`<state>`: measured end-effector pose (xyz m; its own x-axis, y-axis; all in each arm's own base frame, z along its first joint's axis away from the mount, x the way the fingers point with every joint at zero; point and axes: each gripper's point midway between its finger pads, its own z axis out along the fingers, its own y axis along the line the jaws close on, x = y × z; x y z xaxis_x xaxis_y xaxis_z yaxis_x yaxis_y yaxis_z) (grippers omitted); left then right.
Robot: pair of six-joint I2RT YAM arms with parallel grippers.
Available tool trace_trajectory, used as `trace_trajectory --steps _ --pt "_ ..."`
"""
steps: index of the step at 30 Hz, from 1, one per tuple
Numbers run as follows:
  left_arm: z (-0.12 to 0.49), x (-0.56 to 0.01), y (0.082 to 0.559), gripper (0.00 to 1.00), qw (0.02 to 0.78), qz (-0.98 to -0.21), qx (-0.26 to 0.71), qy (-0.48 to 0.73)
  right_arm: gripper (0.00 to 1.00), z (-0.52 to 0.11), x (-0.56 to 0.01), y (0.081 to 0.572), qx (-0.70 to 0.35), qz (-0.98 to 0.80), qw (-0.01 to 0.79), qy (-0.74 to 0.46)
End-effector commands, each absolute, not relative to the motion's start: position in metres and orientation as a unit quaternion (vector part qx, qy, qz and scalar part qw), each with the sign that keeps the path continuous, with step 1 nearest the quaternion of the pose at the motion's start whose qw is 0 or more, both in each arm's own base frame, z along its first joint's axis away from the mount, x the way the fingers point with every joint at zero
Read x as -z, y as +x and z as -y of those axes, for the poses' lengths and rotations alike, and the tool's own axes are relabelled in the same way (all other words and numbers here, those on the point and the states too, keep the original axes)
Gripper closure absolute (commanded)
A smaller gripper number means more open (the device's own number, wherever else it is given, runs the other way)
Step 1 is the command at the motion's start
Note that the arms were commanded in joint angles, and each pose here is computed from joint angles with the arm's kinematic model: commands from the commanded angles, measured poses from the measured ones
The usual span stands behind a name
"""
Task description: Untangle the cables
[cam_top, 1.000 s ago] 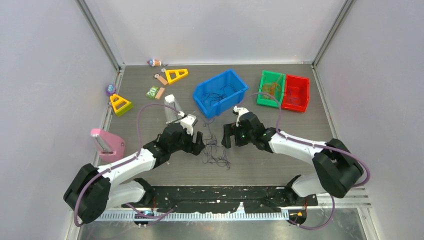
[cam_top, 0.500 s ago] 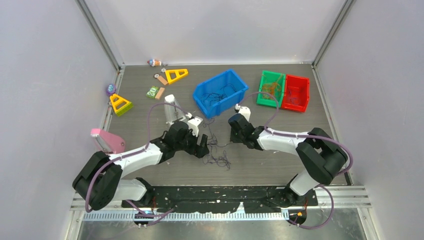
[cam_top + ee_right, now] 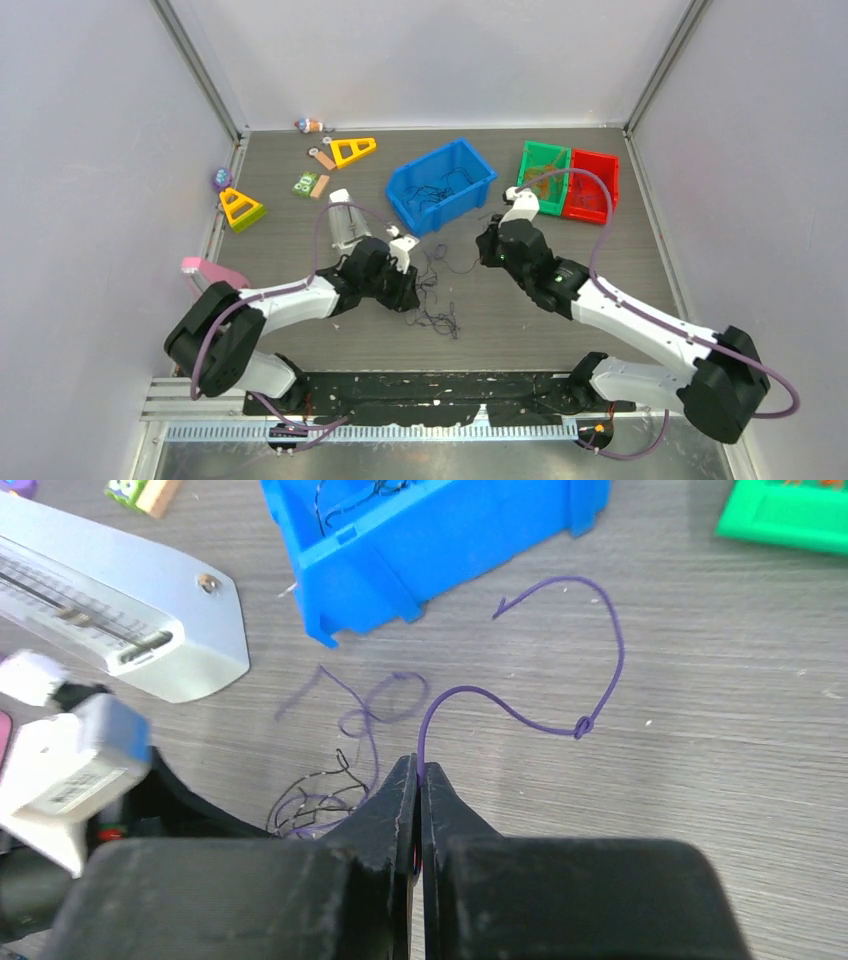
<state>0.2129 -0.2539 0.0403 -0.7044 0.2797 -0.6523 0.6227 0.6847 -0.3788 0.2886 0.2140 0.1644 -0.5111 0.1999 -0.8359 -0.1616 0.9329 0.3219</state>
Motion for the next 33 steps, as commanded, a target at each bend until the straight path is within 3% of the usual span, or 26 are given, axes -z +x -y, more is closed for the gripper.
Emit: trace_trajectory --steps 1,5,6,14,19,23,28,33 --pt "0.268 -0.046 0.225 0.73 0.279 -0.873 0.29 0.275 0.95 -0.181 -0.207 0.292 -0.147 -0.824 0.547 0.028" --pt "0.255 -0.04 0.23 0.99 0.282 -0.886 0.255 0.264 0.95 -0.128 -0.248 0.299 -0.099 -0.801 0.585 0.077" --pt "0.253 -0.04 0.231 1.0 0.285 -0.888 0.248 0.261 0.95 -0.118 -0.252 0.298 -0.089 -0.8 0.587 0.086" --pt "0.206 -0.049 0.256 1.0 0.358 -0.905 0.136 0.188 0.95 0.007 -0.334 0.29 0.053 -0.734 0.645 0.208" --pt "0.163 -0.063 0.266 1.0 0.423 -0.898 0.071 0.103 0.95 0.04 -0.356 0.28 0.116 -0.7 0.647 0.279" --pt "0.172 -0.074 0.263 1.0 0.442 -0.882 0.113 0.116 0.95 0.011 -0.348 0.301 0.059 -0.735 0.637 0.223" --pt "0.188 -0.08 0.26 1.0 0.443 -0.871 0.151 0.147 0.95 0.023 -0.347 0.317 0.095 -0.735 0.63 0.234" --pt "0.199 -0.084 0.255 1.0 0.447 -0.859 0.184 0.166 0.95 0.04 -0.381 0.333 0.133 -0.712 0.641 0.253"
